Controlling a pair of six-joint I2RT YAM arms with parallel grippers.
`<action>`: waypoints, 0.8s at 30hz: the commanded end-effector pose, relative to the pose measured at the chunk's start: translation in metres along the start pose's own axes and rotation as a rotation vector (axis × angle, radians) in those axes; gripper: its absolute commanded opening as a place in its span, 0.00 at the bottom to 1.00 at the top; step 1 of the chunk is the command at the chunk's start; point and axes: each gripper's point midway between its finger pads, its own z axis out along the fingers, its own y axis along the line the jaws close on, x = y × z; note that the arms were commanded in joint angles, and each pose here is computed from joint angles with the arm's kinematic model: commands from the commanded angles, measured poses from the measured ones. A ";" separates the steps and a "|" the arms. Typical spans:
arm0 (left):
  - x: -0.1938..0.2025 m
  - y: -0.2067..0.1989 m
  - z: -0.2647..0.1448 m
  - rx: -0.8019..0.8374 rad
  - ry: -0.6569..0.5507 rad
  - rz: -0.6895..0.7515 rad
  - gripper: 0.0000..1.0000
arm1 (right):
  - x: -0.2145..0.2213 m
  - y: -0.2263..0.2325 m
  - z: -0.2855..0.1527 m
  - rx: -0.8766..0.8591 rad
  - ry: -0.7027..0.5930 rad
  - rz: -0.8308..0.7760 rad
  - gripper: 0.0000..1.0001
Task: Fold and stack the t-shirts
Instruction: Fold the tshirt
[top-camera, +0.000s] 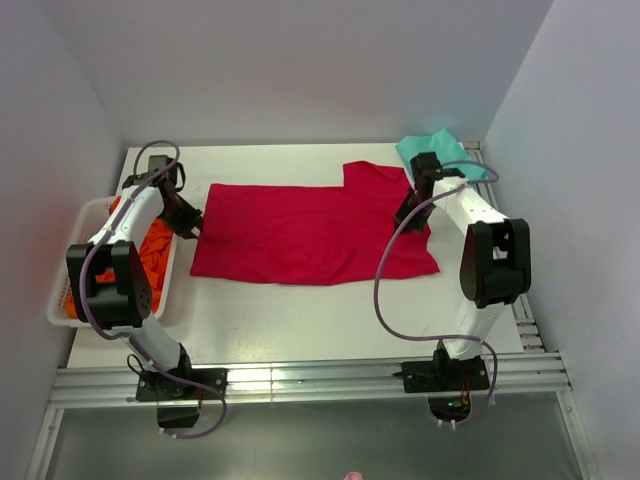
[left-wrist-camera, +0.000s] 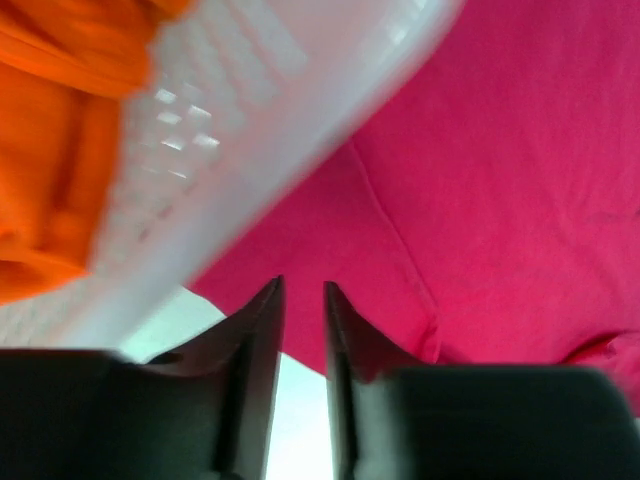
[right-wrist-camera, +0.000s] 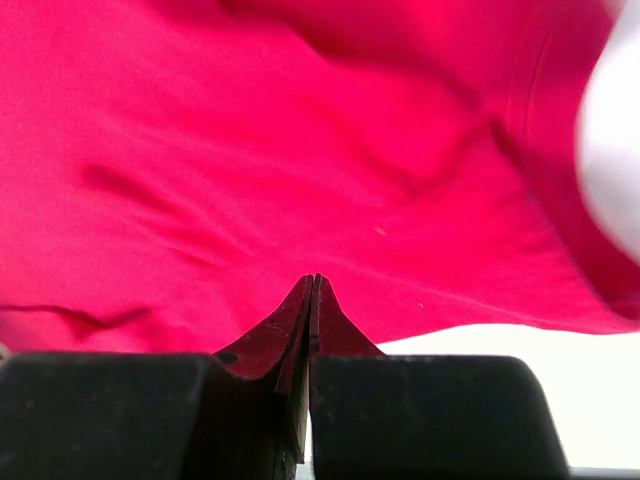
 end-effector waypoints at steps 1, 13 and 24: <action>0.006 -0.021 -0.005 0.054 -0.029 0.062 0.26 | 0.034 0.003 0.014 -0.067 0.066 0.020 0.00; 0.085 -0.012 0.034 -0.068 0.092 0.228 0.00 | 0.062 -0.041 0.054 0.103 0.135 0.033 0.00; 0.098 0.043 0.053 -0.280 0.103 0.185 0.00 | 0.060 -0.091 0.051 0.245 0.112 0.175 0.00</action>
